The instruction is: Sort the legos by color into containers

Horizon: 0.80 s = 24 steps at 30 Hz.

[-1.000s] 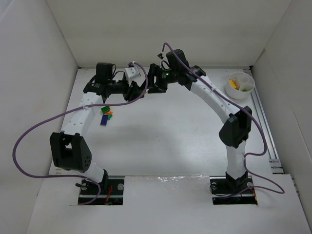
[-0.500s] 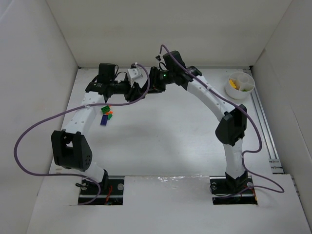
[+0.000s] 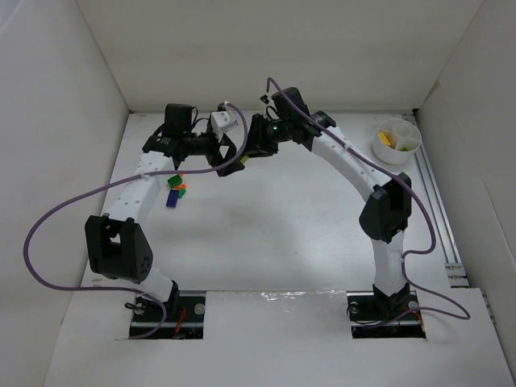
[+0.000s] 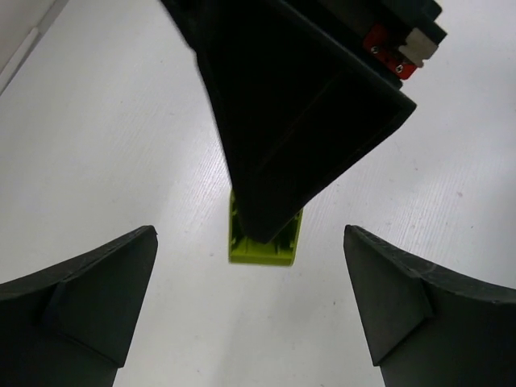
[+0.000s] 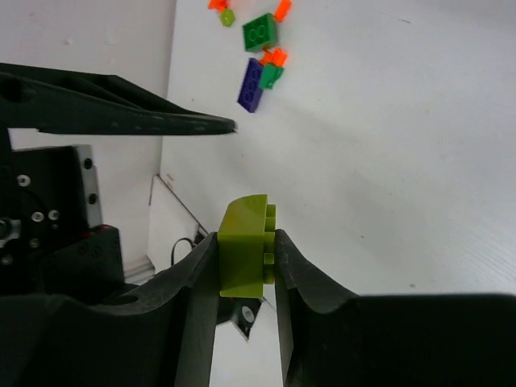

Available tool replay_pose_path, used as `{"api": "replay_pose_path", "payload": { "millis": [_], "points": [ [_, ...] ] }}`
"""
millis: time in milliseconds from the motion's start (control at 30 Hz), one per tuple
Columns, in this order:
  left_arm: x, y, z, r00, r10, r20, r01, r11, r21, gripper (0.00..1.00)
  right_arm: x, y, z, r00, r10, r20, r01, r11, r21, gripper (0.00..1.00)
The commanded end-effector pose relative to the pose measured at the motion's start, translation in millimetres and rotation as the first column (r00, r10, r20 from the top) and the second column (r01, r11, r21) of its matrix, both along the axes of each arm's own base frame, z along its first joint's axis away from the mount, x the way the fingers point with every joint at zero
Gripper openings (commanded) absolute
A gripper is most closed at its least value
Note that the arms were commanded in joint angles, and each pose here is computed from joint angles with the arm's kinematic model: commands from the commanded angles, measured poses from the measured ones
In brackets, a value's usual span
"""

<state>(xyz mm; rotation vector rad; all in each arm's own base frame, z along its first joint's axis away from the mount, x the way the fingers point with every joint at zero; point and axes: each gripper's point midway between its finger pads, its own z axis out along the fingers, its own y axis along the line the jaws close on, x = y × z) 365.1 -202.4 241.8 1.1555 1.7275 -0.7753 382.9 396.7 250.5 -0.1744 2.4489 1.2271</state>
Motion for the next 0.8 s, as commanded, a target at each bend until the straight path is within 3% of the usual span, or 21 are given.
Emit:
{"api": "replay_pose_path", "payload": {
  "millis": [0, 200, 233, 300, 433, 500, 567, 767],
  "points": [
    [4.9, 0.5, 32.0, 0.997, 0.064, 0.030, -0.063, 0.997, -0.033, 1.00, 18.5, -35.8, 34.3, 0.988, -0.083, 0.132, 0.083, 0.997, 0.004, 0.00],
    [8.1, 20.8, 35.9, 0.985, 0.175, 0.001, -0.175, 0.984, -0.004, 1.00, 66.6, -144.4, 34.0, 0.931, -0.288, 0.226, 0.312, 0.947, -0.077, 0.00],
    [10.5, 23.1, 27.1, 0.974, 0.223, -0.043, -0.224, 0.975, -0.005, 1.00, 83.8, -183.5, 34.2, 0.898, -0.366, 0.244, 0.397, 0.913, -0.092, 0.00],
    [22.9, 40.3, 33.5, 0.952, 0.305, -0.017, -0.305, 0.952, -0.034, 1.00, 91.6, -228.9, 33.2, 0.863, -0.425, 0.273, 0.470, 0.873, -0.128, 0.00],
    [34.2, 54.6, 29.8, 0.914, 0.376, -0.153, -0.395, 0.911, -0.120, 1.00, 100.7, -333.9, 24.0, 0.766, -0.571, 0.294, 0.630, 0.757, -0.173, 0.00],
    [51.3, 66.9, 11.3, 0.836, 0.484, -0.257, -0.520, 0.849, -0.090, 1.00, 97.6, -385.4, 17.7, 0.704, -0.645, 0.297, 0.706, 0.680, -0.197, 0.00],
    [63.0, 76.9, 11.2, 0.811, 0.542, -0.218, -0.567, 0.821, -0.066, 1.00, 95.7, -424.7, 15.7, 0.645, -0.702, 0.302, 0.763, 0.614, -0.202, 0.00],
    [78.8, 88.7, 32.6, 0.752, 0.658, -0.042, -0.659, 0.752, -0.031, 1.00, 97.6, -479.0, 8.5, 0.551, -0.778, 0.303, 0.835, 0.510, -0.207, 0.00]
  ]
}}
